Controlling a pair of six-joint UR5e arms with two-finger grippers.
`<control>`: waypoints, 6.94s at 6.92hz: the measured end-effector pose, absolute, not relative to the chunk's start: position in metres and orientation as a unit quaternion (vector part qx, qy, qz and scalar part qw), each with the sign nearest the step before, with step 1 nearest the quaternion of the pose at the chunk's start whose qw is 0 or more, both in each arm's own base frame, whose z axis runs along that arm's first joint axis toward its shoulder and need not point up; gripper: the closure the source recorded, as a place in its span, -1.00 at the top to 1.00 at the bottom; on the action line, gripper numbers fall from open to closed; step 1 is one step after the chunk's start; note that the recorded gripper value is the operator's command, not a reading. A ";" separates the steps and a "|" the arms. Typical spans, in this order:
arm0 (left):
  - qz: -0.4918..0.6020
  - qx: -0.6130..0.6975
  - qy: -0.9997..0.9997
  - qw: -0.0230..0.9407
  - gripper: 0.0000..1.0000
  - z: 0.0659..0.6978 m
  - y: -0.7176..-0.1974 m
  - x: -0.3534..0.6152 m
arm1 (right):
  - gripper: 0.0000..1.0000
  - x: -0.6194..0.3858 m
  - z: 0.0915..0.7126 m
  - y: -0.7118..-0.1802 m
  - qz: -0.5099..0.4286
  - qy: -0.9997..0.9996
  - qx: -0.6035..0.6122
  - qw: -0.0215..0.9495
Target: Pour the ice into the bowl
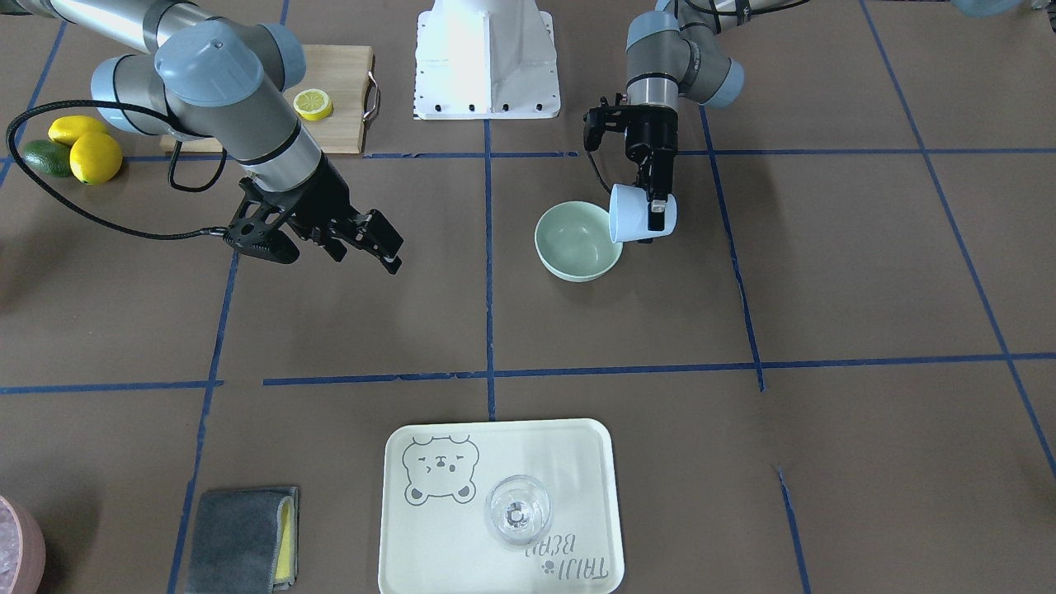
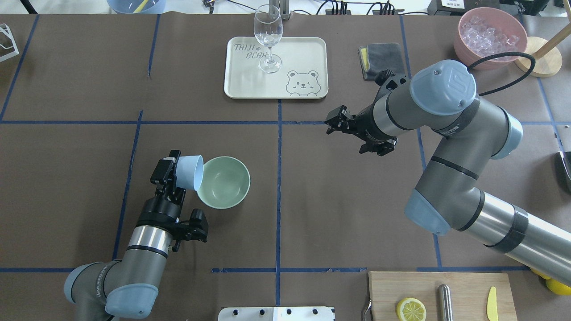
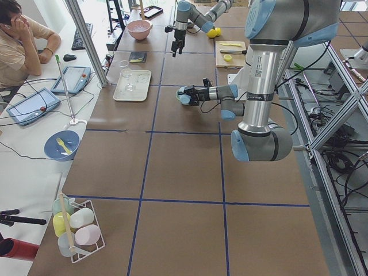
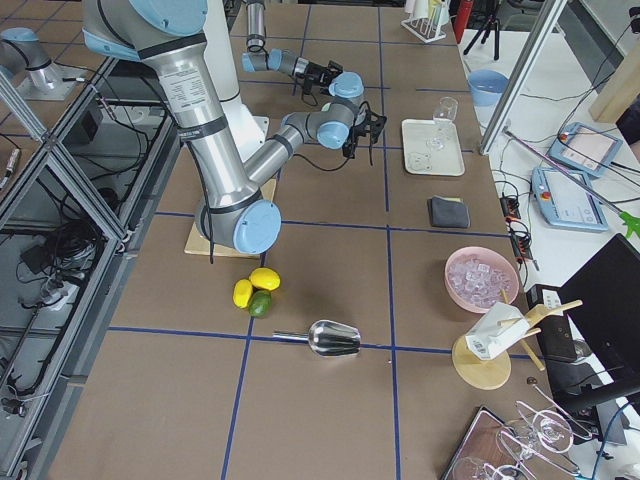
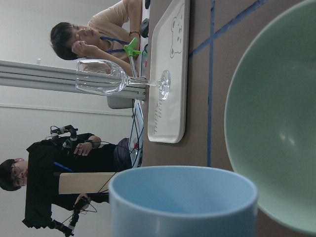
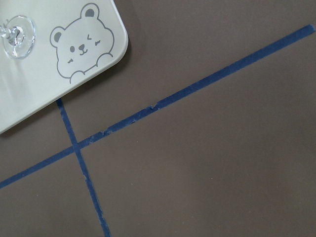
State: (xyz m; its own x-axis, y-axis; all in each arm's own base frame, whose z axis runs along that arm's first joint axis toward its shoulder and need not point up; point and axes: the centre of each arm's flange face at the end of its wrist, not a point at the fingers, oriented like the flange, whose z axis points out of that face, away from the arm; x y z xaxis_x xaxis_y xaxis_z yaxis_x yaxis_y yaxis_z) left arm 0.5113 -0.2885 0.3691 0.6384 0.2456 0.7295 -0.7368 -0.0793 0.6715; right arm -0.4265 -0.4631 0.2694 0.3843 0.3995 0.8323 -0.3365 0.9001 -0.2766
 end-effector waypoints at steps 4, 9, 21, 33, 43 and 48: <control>0.455 0.569 -0.327 0.602 -1.00 0.333 -0.291 0.532 | 1.00 -0.425 0.274 -0.464 0.226 -0.505 -0.034 0.832; 0.473 0.549 -0.373 0.579 -1.00 0.329 -0.291 0.523 | 1.00 -0.425 0.273 -0.463 0.226 -0.506 -0.034 0.832; -0.085 0.526 0.142 0.834 -1.00 0.500 -0.321 0.352 | 1.00 -0.420 0.265 -0.465 0.231 -0.510 -0.005 0.829; -0.367 0.517 0.182 0.752 -0.71 0.630 -0.352 0.308 | 1.00 -0.401 0.263 -0.481 0.250 -0.510 0.011 0.823; -0.322 0.561 0.219 0.731 0.15 0.661 -0.295 0.355 | 1.00 -0.405 0.265 -0.479 0.248 -0.508 0.009 0.825; -0.315 0.557 0.218 0.737 1.00 0.662 -0.292 0.357 | 1.00 -0.406 0.265 -0.478 0.247 -0.508 0.009 0.825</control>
